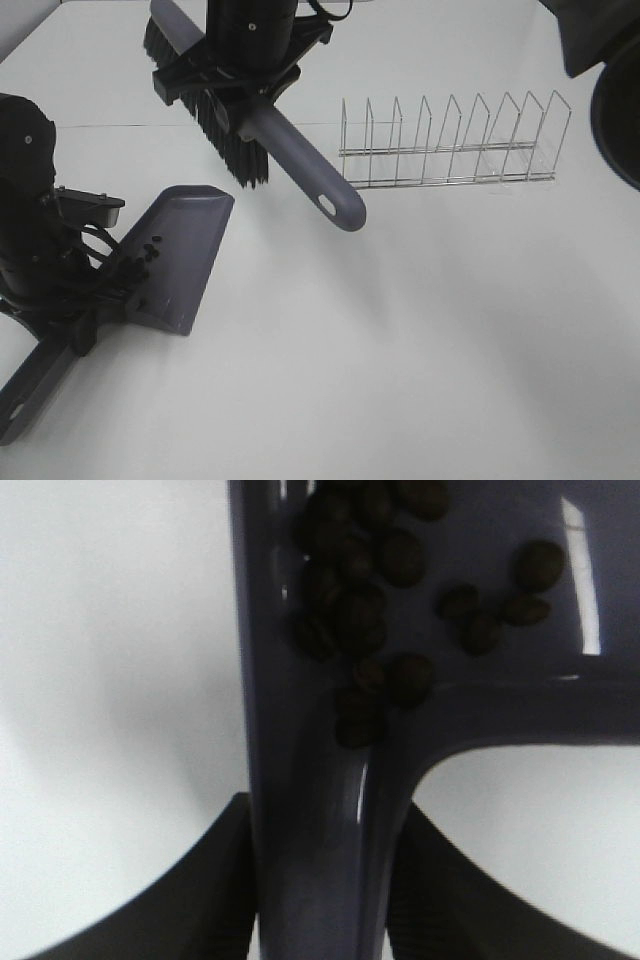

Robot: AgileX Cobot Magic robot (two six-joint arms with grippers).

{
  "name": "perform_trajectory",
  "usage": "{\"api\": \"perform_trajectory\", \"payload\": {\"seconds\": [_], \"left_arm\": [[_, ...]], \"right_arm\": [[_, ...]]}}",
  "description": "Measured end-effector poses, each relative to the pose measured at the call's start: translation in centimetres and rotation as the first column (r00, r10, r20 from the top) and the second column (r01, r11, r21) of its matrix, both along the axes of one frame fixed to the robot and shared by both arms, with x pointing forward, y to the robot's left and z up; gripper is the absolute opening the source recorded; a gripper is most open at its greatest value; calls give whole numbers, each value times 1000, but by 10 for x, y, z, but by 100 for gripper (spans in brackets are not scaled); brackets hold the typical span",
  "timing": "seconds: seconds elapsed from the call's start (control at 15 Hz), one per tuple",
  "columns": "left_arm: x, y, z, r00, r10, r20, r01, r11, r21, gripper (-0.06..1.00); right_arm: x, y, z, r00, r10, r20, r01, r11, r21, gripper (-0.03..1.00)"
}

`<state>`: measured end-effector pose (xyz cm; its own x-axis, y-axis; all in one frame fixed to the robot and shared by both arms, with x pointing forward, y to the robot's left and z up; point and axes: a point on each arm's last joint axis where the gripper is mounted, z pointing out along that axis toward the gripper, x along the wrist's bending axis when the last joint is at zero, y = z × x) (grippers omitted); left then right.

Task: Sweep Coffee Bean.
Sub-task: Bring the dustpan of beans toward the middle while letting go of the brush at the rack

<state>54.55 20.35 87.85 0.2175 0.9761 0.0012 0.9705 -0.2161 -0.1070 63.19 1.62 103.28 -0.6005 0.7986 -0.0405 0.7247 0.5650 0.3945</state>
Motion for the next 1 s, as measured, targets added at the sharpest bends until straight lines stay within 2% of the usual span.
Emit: {"api": "perform_trajectory", "payload": {"seconds": [0.13, 0.2, 0.47, 0.6, 0.73, 1.0], "left_arm": [[2, -1, -1, 998, 52, 19, -52, 999, -2, 33], [3, -1, -1, 996, 83, 28, -82, 997, -3, 33], [3, -2, -1, 995, 96, 36, -96, 995, -10, 33], [4, -2, -1, 994, 103, 43, -102, 995, -19, 33], [5, -3, -1, 993, 112, 48, -111, 993, -29, 33], [5, -4, -1, 989, 137, 54, -135, 990, -35, 33]], "right_arm": [[0, -5, 12, 999, -11, 31, 11, 1000, 1, 29], [2, -15, 23, 998, -52, 32, 51, 998, 31, 29], [1, -58, 60, 989, -145, -10, 145, 981, 131, 29], [-12, -77, 72, 987, -163, -10, 163, 980, 110, 29], [-41, -100, 77, 982, -187, -28, 188, 981, 49, 29], [-85, -132, 69, 963, -259, -80, 257, 966, -34, 29]]}}
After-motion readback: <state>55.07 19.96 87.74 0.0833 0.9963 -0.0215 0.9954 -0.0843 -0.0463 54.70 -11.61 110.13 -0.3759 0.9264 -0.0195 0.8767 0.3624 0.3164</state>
